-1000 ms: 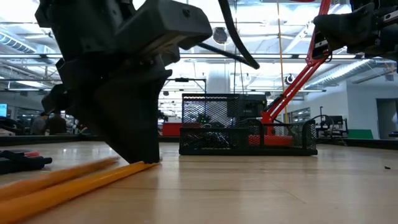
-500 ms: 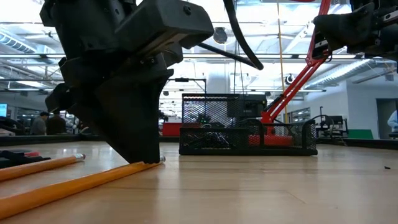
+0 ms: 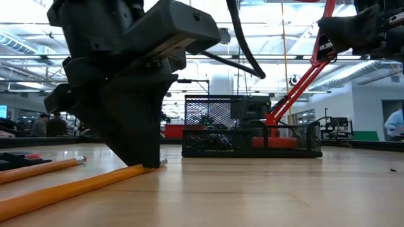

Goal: Pick and place office supplies into organizer
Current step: Put the right orange pencil into the desk organizer

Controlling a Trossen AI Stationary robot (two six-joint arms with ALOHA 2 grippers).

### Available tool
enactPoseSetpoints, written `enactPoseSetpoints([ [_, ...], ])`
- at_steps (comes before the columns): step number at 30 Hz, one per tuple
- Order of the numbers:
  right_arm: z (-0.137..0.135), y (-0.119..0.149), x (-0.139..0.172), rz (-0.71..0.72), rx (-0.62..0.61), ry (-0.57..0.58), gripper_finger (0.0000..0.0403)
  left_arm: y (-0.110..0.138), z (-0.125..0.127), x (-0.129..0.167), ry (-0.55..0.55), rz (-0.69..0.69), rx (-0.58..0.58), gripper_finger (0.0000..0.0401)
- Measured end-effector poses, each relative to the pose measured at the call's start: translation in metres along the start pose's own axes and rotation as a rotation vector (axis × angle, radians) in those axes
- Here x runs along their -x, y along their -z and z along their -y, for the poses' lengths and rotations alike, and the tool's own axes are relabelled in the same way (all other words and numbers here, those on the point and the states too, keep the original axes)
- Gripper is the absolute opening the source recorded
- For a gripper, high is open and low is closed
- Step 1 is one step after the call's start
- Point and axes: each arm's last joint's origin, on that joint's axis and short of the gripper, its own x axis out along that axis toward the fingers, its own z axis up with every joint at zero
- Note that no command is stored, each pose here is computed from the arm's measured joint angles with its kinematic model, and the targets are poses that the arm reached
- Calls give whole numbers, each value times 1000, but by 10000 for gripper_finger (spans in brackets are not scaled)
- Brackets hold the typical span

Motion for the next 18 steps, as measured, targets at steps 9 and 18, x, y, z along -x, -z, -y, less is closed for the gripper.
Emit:
enactPoseSetpoints([
  [9,0,1,0,-12,-2,-1,0,10,-8,3,-81,-53,-20,90],
  [18,0,1,0,-13,-3,-1,0,12,-16,5,-162,-114,-28,90],
])
